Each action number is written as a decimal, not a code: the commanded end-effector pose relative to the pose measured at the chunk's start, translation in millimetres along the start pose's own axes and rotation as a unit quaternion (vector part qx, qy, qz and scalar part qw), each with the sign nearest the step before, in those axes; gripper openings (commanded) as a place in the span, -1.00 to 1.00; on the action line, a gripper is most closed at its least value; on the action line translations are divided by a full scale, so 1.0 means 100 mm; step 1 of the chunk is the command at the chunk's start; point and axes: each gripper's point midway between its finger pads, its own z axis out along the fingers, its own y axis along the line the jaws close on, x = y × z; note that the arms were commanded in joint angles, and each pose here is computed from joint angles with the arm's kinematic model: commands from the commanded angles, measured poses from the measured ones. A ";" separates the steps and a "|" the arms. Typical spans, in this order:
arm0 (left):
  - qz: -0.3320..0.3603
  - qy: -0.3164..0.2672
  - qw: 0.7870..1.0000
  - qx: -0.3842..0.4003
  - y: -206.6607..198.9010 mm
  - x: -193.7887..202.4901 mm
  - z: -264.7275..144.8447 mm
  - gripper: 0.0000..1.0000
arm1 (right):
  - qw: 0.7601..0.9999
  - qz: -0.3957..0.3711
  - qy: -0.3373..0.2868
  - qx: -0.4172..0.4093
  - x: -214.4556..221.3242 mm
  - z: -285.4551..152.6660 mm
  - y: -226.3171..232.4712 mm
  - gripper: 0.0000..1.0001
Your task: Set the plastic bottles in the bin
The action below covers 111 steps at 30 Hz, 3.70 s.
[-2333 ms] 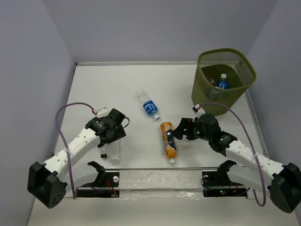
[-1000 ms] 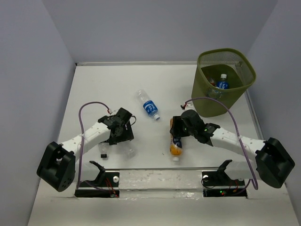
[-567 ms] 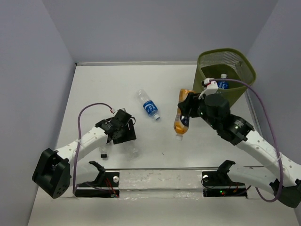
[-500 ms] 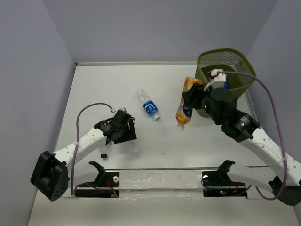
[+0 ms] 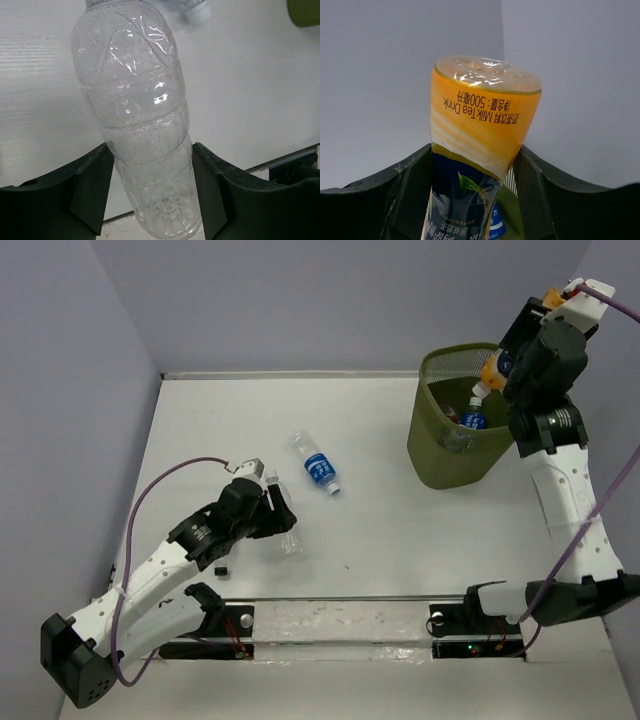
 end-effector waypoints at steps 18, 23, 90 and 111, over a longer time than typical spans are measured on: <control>0.013 -0.158 0.976 0.151 -1.12 -1.00 -0.64 -0.28 | 0.992 0.038 0.034 -0.112 0.45 -0.19 0.07 0.84; 0.026 -0.198 0.966 0.165 -1.56 -1.44 -0.81 -0.30 | 0.979 0.075 0.078 -0.174 0.58 -0.58 0.14 0.63; -0.029 -0.089 0.966 -0.239 0.69 -1.02 -0.70 0.98 | 0.725 0.149 0.336 -0.582 2.36 -3.24 1.43 -0.29; -0.093 0.104 0.920 -0.365 1.79 -0.21 -0.12 0.98 | 0.769 -0.052 0.322 -0.549 2.80 -2.72 2.61 0.58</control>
